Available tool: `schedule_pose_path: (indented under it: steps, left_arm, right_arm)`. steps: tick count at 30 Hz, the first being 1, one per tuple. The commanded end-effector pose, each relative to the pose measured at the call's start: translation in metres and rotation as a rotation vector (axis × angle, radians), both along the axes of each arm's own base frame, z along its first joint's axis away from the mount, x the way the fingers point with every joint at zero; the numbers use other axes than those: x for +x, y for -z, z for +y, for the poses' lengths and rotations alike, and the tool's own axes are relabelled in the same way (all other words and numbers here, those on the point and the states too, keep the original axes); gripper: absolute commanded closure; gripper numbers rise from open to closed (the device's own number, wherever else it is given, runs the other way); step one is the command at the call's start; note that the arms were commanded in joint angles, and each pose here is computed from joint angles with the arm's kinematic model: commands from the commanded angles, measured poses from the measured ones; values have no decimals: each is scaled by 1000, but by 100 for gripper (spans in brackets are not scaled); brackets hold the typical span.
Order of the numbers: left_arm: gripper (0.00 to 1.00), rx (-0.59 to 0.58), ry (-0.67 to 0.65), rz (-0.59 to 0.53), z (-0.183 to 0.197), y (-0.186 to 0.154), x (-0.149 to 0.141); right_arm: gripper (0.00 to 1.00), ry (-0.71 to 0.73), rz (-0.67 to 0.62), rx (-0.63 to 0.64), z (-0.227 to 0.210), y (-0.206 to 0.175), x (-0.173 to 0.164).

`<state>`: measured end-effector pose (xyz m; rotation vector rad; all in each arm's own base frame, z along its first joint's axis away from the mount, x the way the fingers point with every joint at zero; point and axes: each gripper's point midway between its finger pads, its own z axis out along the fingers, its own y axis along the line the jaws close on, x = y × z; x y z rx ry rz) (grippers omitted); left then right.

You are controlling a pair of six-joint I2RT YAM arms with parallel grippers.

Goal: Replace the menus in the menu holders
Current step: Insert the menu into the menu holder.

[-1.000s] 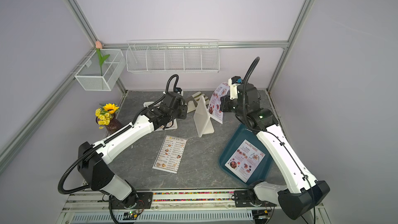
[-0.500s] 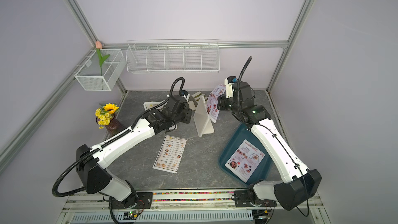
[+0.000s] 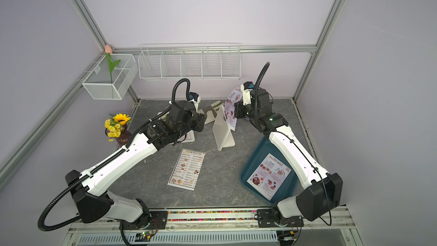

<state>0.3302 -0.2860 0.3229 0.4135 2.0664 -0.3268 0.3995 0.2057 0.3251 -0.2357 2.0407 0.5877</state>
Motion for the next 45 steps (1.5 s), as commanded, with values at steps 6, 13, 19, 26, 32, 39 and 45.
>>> schedule_pose_path:
  steps: [6, 13, 19, 26, 32, 39, 45]
  left_arm:
    - [49, 20, -5, -33, 0, -6, 5]
    - [49, 25, 3, -28, -7, -3, 10]
    - [49, 27, 6, -26, -10, -2, 12]
    - [49, 26, 1, -31, -9, -3, 12]
    - [49, 15, 0, -39, -7, -5, 10]
    - [50, -2, -8, -47, -5, -5, 9]
    - [49, 1, -7, -51, -4, -6, 9]
  right_arm:
    - [91, -56, -128, -10, 11, -1, 6]
    - [91, -24, -158, -23, 11, 3, 14]
    - [93, -23, -154, 28, 18, 5, 20]
    - [93, 0, -158, 86, 23, 10, 23]
    - [93, 20, -212, 95, 23, 11, 22]
    - [93, 48, -279, 91, 24, 9, 21]
    - [93, 61, -311, 76, 26, 13, 20]
